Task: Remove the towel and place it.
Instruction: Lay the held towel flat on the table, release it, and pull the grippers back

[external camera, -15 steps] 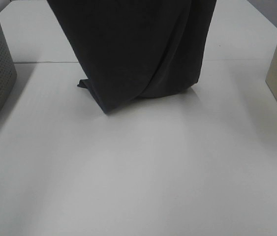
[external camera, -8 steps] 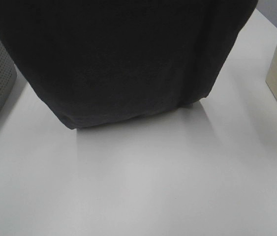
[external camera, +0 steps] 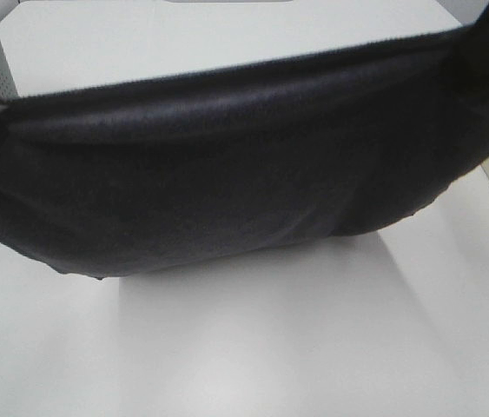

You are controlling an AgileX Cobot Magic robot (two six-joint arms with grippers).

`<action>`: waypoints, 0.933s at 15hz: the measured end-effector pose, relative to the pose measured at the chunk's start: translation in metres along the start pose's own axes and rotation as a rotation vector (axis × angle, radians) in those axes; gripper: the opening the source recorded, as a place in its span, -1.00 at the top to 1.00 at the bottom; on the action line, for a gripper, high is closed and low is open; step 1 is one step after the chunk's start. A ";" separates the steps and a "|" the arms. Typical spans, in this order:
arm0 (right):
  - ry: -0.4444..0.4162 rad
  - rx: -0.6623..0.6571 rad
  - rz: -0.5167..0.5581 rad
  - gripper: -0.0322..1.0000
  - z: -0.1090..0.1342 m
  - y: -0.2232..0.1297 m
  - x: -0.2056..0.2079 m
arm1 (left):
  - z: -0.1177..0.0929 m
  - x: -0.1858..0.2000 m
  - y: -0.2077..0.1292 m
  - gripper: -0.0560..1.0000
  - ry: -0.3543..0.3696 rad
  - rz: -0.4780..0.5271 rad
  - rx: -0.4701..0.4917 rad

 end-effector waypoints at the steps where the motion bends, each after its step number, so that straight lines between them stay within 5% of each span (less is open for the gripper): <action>1: 0.019 -0.026 0.061 0.92 -0.005 -0.020 -0.012 | -0.001 -0.011 -0.020 0.89 -0.033 0.043 0.048; 14: 0.044 -0.217 0.396 0.92 -0.037 -0.108 -0.080 | -0.008 -0.068 -0.116 0.89 -0.202 0.286 0.265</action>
Point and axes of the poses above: a point on each arm's last joint axis where the gripper is mounted, x pointing back along that axis away from the gripper, z along the wrist's bending axis when the last joint is at zero, y = z × x, the point moved 2 cm from there along -x, pointing out along that axis toward the gripper, and after that the axes turned 14 degrees about -x, right-handed, at the moved point
